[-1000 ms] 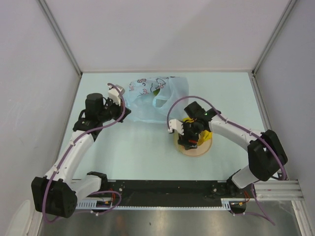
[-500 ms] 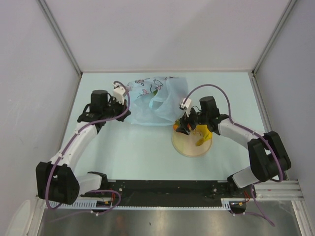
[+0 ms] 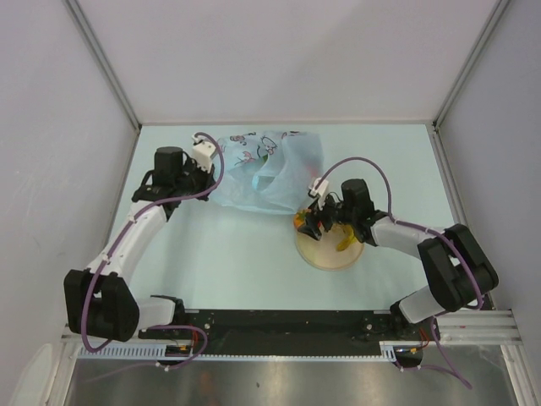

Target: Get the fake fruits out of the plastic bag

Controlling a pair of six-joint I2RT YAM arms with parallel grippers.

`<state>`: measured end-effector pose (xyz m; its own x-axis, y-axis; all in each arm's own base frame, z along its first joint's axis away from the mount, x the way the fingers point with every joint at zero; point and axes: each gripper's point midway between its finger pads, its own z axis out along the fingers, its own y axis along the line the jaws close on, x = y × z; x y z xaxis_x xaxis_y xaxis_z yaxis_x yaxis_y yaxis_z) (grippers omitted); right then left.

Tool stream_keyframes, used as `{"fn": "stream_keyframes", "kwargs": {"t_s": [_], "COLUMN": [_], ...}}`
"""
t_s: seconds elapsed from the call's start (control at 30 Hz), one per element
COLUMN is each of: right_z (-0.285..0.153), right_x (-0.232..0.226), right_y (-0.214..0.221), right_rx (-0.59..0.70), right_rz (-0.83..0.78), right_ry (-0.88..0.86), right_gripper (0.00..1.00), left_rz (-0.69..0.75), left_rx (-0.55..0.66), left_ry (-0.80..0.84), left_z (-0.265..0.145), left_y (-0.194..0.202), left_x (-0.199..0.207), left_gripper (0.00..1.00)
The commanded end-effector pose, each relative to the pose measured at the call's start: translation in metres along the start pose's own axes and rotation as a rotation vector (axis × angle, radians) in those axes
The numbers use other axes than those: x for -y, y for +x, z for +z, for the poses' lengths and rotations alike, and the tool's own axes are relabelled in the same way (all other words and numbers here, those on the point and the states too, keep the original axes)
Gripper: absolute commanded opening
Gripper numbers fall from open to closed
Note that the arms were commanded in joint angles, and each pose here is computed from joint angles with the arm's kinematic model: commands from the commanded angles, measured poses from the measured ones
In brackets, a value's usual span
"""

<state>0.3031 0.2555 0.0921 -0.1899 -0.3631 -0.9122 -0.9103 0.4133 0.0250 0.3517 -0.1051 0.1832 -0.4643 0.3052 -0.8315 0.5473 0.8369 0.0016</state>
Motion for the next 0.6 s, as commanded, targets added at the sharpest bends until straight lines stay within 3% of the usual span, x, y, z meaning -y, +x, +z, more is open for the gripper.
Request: {"fn": "stream_keyframes", "kwargs": {"t_s": [0.0,0.23,0.57], "right_z": [0.004,0.004,-0.013], "right_x": [0.002,0.000,-0.010], "right_y": [-0.013,-0.004,-0.037], "right_rx": [0.045,0.006,0.031], "right_rz": [-0.020,0.080,0.018], "right_ry": [0.020,0.040,0.019], "right_gripper": [0.86,0.87,0.89], "left_rz": [0.023,-0.007,-0.040], "left_rx": [0.054,0.091,0.119], "left_ry": [0.010,0.040,0.058], "left_z": [-0.006,-0.009,-0.013], "left_y": [-0.020,-0.023,-0.021], "left_x": [-0.001,0.008,0.016], "left_gripper": [0.00,0.00,0.00]}}
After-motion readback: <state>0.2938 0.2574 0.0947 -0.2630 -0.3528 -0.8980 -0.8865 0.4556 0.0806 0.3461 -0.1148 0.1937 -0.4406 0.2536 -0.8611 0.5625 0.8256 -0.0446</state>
